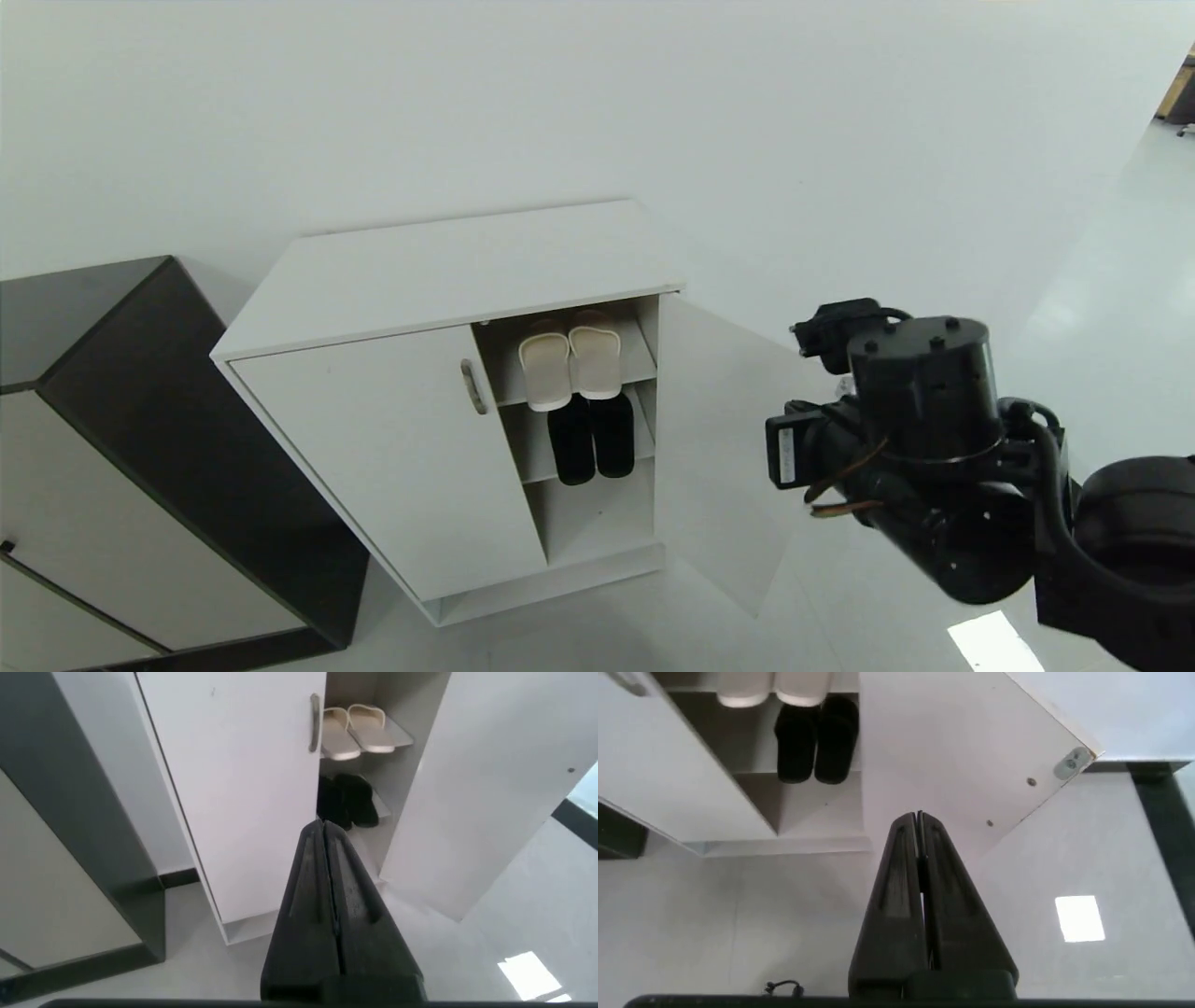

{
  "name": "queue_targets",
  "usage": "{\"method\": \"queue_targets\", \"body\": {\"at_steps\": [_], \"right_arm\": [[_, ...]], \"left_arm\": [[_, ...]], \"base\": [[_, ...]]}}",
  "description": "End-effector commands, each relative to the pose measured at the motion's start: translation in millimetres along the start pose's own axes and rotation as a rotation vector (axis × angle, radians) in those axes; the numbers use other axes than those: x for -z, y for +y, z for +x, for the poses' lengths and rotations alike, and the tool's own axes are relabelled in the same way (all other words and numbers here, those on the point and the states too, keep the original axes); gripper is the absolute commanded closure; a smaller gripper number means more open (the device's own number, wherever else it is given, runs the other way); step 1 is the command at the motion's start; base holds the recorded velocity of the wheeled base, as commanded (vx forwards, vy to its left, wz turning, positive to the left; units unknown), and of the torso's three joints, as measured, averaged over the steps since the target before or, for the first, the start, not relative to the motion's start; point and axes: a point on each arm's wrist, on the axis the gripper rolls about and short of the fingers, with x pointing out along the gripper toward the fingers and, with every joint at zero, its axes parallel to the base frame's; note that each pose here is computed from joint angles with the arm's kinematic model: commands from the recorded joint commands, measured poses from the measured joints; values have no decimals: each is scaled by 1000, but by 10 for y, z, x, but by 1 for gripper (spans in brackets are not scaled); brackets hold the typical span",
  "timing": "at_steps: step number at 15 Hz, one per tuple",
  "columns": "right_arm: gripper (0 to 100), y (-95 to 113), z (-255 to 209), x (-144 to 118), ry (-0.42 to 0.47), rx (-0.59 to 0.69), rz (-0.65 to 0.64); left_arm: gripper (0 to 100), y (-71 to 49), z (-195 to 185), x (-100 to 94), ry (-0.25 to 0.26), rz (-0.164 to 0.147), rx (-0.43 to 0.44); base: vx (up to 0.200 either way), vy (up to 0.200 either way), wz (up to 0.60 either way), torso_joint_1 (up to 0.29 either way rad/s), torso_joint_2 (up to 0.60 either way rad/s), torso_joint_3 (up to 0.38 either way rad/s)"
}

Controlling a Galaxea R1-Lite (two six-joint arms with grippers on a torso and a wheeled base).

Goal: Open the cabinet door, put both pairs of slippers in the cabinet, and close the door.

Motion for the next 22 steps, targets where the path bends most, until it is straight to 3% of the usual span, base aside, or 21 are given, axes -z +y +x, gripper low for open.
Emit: {"method": "queue_targets", "body": {"at_steps": [1,4,9,15,22], "right_arm": [[100,-207,146,-141,-15,17,54],[100,-409,300,-298,-48,66,111],[100,-448,471,-278,-36,88,124],[100,-540,900,-345,-45,114,209],[100,-873,1510,-318,-109,219,273]], "left_arm": [[100,0,1,0,1,-1,1],[100,0,1,0,1,1,2],[100,0,1,0,1,1,2],[100,0,1,0,1,1,2],[100,0,1,0,1,2,2]], "base": [[0,0,0,0,0,0],[0,0,0,0,0,0],[-160,0,0,4,5,3],[0,0,0,0,0,0],[0,0,0,0,0,0]]}}
